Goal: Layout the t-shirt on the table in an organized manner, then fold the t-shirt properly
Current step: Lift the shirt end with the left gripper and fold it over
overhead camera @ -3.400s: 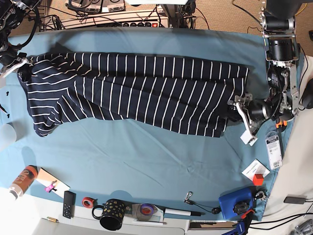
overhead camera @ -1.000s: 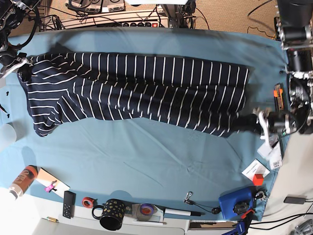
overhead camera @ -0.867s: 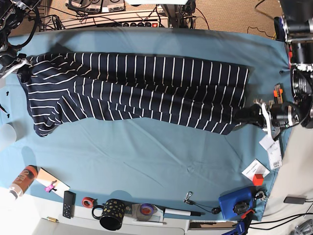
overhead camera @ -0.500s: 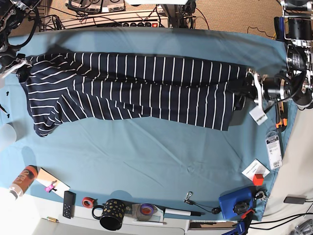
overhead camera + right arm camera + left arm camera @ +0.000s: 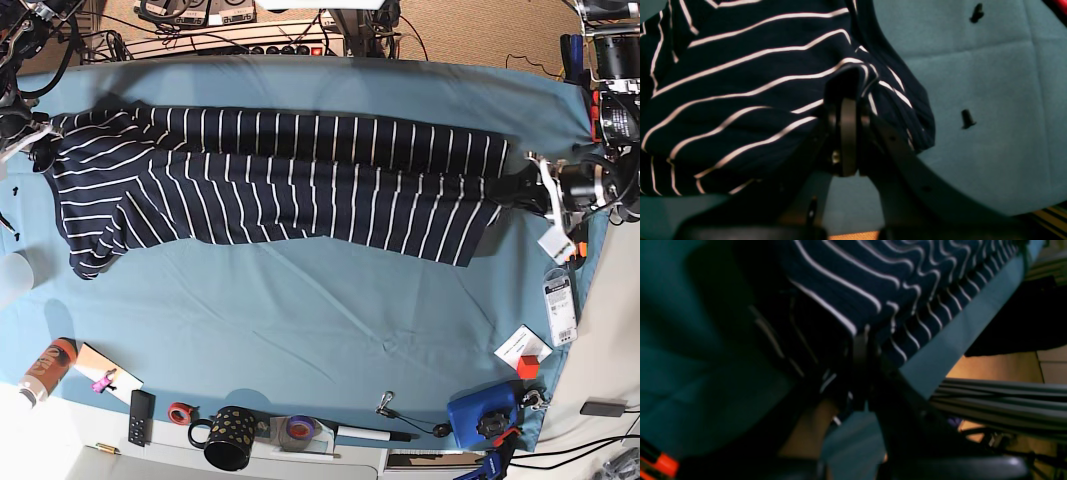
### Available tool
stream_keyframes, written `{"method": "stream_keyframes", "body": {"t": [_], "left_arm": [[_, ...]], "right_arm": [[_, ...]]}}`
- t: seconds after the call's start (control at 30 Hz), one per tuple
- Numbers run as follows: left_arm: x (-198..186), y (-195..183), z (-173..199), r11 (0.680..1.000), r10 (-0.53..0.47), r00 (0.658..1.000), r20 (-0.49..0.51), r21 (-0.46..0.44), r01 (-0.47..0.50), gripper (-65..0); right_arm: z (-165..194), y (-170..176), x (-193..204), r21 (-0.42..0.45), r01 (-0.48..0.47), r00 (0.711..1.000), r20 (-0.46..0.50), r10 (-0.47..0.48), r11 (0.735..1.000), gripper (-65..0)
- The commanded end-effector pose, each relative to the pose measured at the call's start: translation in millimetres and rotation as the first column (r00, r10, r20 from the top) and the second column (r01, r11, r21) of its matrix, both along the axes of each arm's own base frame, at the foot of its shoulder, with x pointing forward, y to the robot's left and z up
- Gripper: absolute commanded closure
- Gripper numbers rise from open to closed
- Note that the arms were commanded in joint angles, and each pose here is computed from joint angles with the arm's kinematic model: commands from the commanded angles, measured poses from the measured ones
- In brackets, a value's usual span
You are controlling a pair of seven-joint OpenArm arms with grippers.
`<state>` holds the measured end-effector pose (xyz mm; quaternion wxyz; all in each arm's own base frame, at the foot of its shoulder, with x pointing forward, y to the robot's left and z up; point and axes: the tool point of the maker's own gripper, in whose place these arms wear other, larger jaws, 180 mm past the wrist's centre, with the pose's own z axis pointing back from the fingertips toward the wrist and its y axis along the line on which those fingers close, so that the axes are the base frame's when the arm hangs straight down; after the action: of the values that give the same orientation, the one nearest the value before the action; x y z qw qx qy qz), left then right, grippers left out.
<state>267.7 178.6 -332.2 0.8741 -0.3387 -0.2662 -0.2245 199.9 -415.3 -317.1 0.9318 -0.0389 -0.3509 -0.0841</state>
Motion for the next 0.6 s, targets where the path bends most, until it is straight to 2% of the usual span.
{"method": "stream_keyframes", "body": {"t": [0.0,0.23,0.43,0.57], "left_arm": [[4,4,11,1.000,-0.005,0.999,0.039,-0.004,0.006,0.0],[-26,3,-11,1.000,-0.008,0.999,-0.048,-0.010,0.008,0.0],[-40,3,-20,1.000,-0.011,0.996,-0.083,-0.011,0.011,-1.1],[-42,3,-22,1.000,-0.011,0.996,-0.089,-0.009,0.011,-23.4]], "right_arm": [[17,-8,7,-0.042,-0.008,0.999,0.041,0.010,0.999,0.0],[13,-12,2,-0.066,0.001,1.000,0.004,-0.001,0.998,0.0],[13,-12,2,-0.068,0.001,1.000,0.002,-0.001,0.998,0.0],[8,-12,-3,-0.061,0.000,0.999,-0.037,-0.003,0.998,0.0]]}}
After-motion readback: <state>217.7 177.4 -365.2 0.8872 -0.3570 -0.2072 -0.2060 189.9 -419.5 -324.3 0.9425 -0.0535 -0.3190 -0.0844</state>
